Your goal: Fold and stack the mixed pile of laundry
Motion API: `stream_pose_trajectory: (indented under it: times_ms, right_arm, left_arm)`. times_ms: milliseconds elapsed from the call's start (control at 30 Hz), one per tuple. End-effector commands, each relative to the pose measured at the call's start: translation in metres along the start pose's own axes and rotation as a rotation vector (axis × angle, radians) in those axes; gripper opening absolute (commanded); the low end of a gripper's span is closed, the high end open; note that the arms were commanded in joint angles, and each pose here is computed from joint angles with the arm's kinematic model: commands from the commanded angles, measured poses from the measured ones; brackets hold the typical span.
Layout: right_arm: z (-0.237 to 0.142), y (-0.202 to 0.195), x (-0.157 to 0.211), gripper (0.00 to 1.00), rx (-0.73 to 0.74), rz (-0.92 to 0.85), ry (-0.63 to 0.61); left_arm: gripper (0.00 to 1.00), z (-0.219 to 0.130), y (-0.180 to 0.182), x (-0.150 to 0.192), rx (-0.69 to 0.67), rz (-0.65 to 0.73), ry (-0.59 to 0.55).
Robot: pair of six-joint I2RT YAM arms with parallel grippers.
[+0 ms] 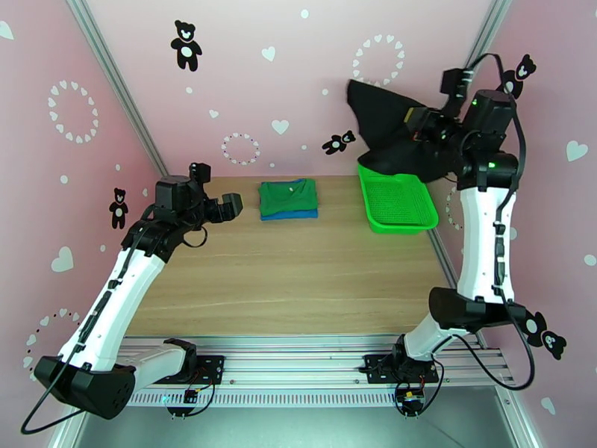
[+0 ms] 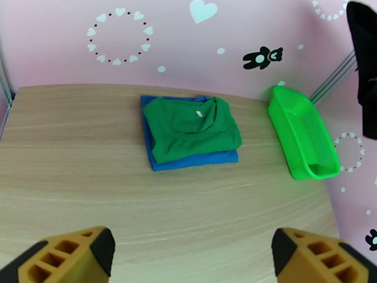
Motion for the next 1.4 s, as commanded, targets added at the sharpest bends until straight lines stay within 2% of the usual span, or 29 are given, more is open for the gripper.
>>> stream_pose_trajectory:
  times_ms: [0, 133, 300, 433, 500, 567, 600, 700, 900, 1100, 1200, 1367]
  right_arm:
    - [0.025, 0.021, 0.046, 0.00, -0.089, 0.009, 0.187]
    - [0.053, 0.049, 0.112, 0.00, -0.122, -0.027, 0.313]
    - [0.081, 0.070, 0.225, 0.00, -0.161, -0.007, 0.502]
    - [0.088, 0.067, 0.320, 0.00, -0.129, -0.010, 0.694]
    - [0.085, 0.054, 0.362, 0.30, -0.064, -0.019, 0.795]
    - [0.078, 0.040, 0.385, 0.47, -0.004, -0.029, 0.853]
    - [0.073, 0.035, 0.389, 0.54, 0.021, -0.047, 0.867]
    - [0.059, 0.030, 0.382, 0.64, 0.065, -0.121, 0.885]
    - [0.037, 0.046, 0.355, 0.70, 0.027, -0.239, 0.895]
    - [0.012, 0.067, 0.370, 0.72, 0.025, -0.353, 0.941]
    - [0.002, 0.076, 0.380, 0.72, 0.023, -0.374, 0.941]
    - [-0.008, 0.089, 0.395, 0.72, 0.011, -0.400, 0.951]
  left_arm:
    - [0.93, -0.010, 0.001, 0.008, -0.035, -0.001, 0.012]
    - [0.93, -0.015, 0.003, 0.014, -0.056, 0.004, 0.022]
    - [0.94, -0.022, 0.007, 0.020, -0.093, 0.020, 0.042]
    - [0.93, -0.028, 0.009, 0.023, -0.126, 0.035, 0.053]
    - [0.93, -0.030, 0.011, 0.024, -0.139, 0.040, 0.063]
    - [0.94, -0.030, 0.011, 0.026, -0.147, 0.038, 0.079]
    - [0.94, -0.030, 0.012, 0.027, -0.152, 0.034, 0.091]
    - [0.96, -0.023, 0.013, 0.035, -0.158, 0.017, 0.144]
    - [0.97, 0.012, 0.019, 0.075, -0.174, -0.038, 0.314]
    - [0.82, 0.073, 0.011, 0.142, -0.084, -0.140, 0.504]
    - [0.80, 0.104, 0.007, 0.163, -0.070, -0.223, 0.512]
    - [0.84, 0.149, 0.003, 0.176, -0.038, -0.384, 0.453]
Point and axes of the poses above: each hand's point on the last joint's axis, 136 mm out from that joint toward the fingers, its own z axis out along the fingers, its own y axis along the line the jaws close on, x = y × z, the point moved 7 cm from there along -z, back along the fingers, and after that the axes turned 7 degrees about z, right-handed, at the moved point
